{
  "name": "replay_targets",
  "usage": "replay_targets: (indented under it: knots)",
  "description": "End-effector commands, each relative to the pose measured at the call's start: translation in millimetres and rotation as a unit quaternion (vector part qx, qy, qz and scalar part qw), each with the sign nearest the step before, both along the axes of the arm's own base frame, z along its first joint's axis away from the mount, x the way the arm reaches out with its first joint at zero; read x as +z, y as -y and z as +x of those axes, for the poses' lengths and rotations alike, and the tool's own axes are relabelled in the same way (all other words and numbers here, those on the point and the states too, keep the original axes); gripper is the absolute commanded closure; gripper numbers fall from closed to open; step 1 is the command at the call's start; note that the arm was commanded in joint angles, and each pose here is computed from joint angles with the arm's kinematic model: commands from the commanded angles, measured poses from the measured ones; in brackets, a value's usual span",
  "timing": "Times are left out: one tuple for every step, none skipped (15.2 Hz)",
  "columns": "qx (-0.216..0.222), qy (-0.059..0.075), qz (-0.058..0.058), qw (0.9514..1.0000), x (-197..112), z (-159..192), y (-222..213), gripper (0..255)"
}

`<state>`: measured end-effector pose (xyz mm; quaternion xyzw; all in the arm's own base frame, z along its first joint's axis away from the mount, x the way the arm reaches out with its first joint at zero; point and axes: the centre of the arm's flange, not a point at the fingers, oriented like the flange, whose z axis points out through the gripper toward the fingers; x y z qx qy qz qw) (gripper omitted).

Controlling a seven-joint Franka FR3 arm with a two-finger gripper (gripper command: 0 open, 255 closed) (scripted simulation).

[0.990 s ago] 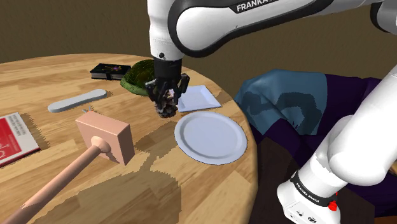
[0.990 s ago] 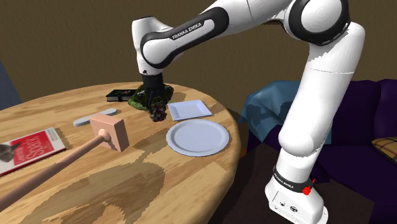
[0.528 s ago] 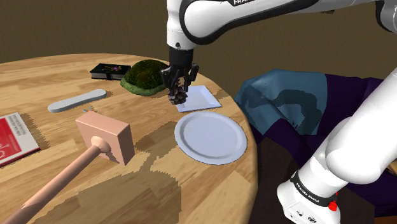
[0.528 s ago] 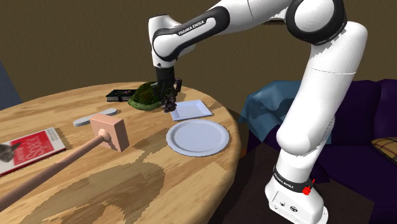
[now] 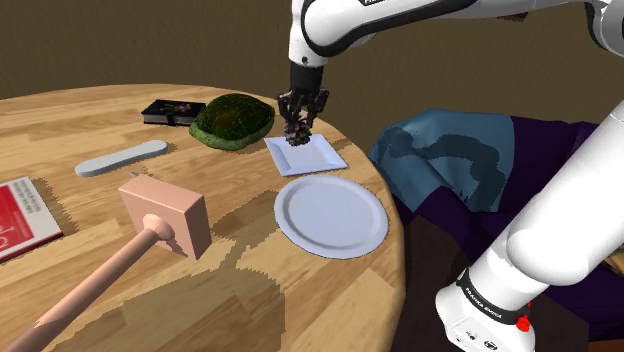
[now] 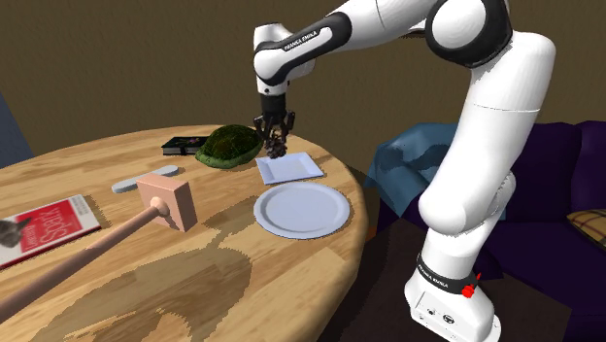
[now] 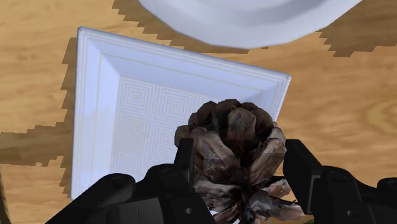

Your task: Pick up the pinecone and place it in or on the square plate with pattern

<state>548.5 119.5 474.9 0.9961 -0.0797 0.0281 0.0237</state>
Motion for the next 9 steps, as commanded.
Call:
replay_targets:
  knots:
    - [0.001,0.0,0.0,1.0,1.8,11.6,25.0,255]
    - [0.001,0.0,0.0,1.0,2.3,17.0,37.0,255]
    - [0.001,0.0,0.0,1.0,2.9,22.5,49.0,255]
    - [0.001,0.0,0.0,1.0,3.5,28.0,61.0,255]
    - [0.001,0.0,0.0,1.0,4.3,35.9,78.5,255]
    - [0.001,0.0,0.0,1.0,-1.0,35.9,78.5,255]
    - [0.001,0.0,0.0,1.0,-6.3,35.9,78.5,255]
    - [0.001,0.0,0.0,1.0,-11.6,35.9,78.5,255]
    - [0.001,0.0,0.0,1.0,-16.8,35.9,78.5,255]
